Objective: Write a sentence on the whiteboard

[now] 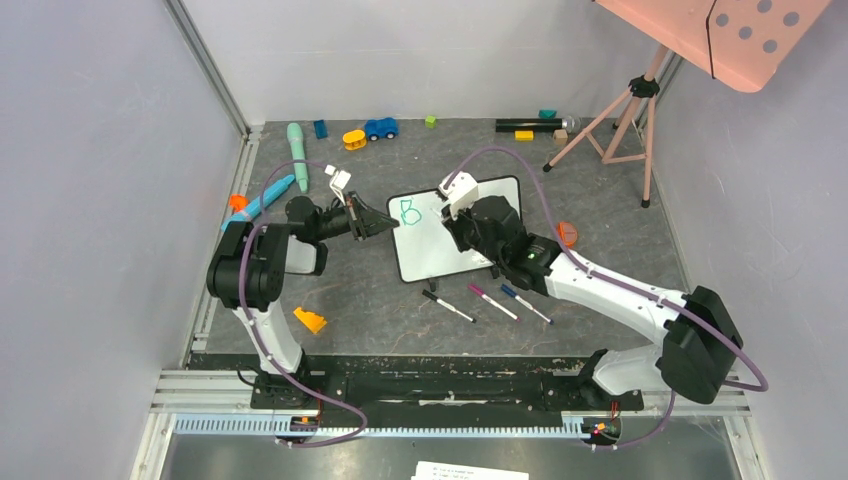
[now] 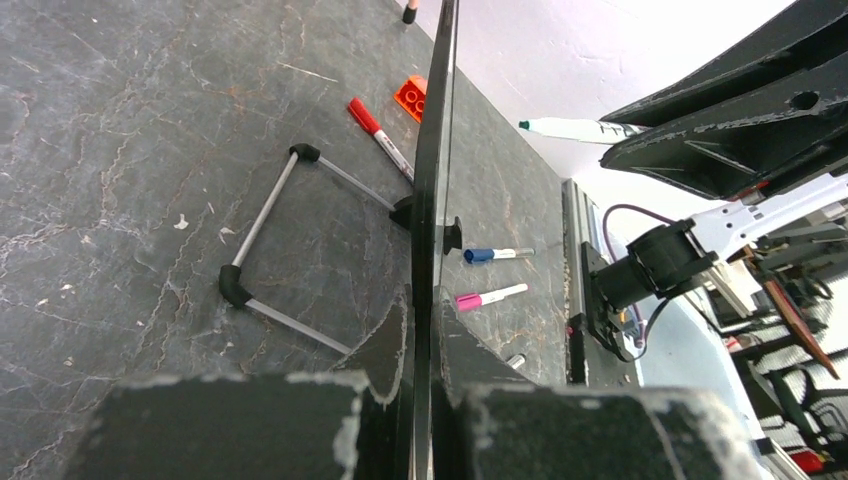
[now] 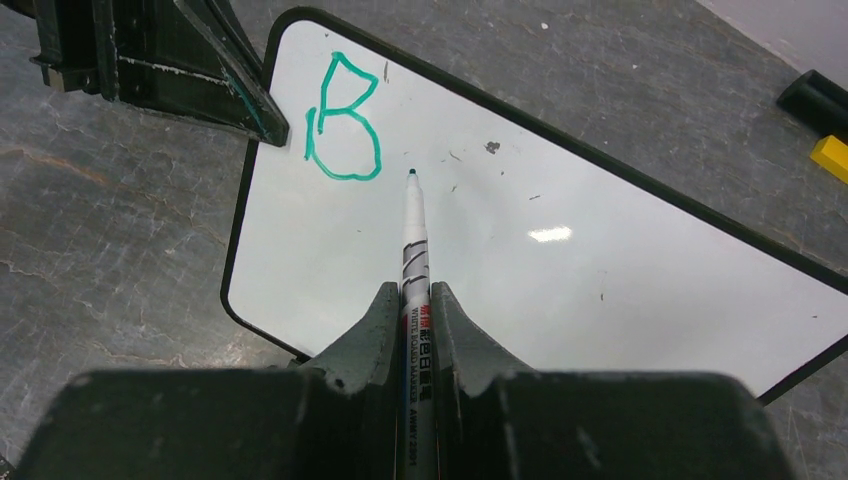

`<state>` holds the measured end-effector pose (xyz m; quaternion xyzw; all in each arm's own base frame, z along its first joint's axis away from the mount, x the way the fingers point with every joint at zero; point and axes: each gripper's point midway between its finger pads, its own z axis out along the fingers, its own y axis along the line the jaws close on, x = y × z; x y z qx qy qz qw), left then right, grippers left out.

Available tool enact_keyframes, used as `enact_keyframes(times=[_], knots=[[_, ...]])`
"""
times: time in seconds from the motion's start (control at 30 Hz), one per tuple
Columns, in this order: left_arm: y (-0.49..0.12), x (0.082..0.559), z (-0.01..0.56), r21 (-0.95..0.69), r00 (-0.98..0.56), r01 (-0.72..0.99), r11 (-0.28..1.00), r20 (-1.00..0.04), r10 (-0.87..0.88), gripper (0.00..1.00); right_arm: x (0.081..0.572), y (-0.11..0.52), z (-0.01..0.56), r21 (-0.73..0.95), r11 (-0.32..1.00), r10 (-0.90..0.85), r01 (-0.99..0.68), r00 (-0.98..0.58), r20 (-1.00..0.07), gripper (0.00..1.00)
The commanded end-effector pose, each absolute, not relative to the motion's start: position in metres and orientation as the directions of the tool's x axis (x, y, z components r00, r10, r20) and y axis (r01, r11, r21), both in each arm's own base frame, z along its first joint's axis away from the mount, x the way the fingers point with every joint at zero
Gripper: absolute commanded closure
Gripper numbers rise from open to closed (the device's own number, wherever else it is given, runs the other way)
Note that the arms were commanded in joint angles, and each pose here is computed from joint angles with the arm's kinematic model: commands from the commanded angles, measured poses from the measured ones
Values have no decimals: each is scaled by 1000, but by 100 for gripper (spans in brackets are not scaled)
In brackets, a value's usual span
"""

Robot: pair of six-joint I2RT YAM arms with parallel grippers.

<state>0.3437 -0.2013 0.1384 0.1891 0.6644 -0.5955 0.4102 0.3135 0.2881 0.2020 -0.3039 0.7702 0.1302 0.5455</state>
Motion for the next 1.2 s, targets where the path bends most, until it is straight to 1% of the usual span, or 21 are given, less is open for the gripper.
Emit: enact_keyframes(times=[0.0, 0.27, 0.57, 1.17], knots=[[-199, 348, 144, -541, -493, 785, 302, -840, -224, 98, 319, 290, 233, -120, 796, -247, -594, -136, -960, 100], [-202, 342, 149, -542, -496, 800, 256, -839, -225, 98, 318, 294, 231, -121, 783, -275, -610, -166, -947, 100], [-202, 339, 150, -536, -490, 804, 257, -842, -225, 98, 319, 309, 222, -104, 750, -311, -653, -210, -927, 100], [-202, 334, 151, -526, -479, 812, 252, -848, -226, 98, 332, 312, 215, -118, 773, -337, -623, -246, -909, 100]])
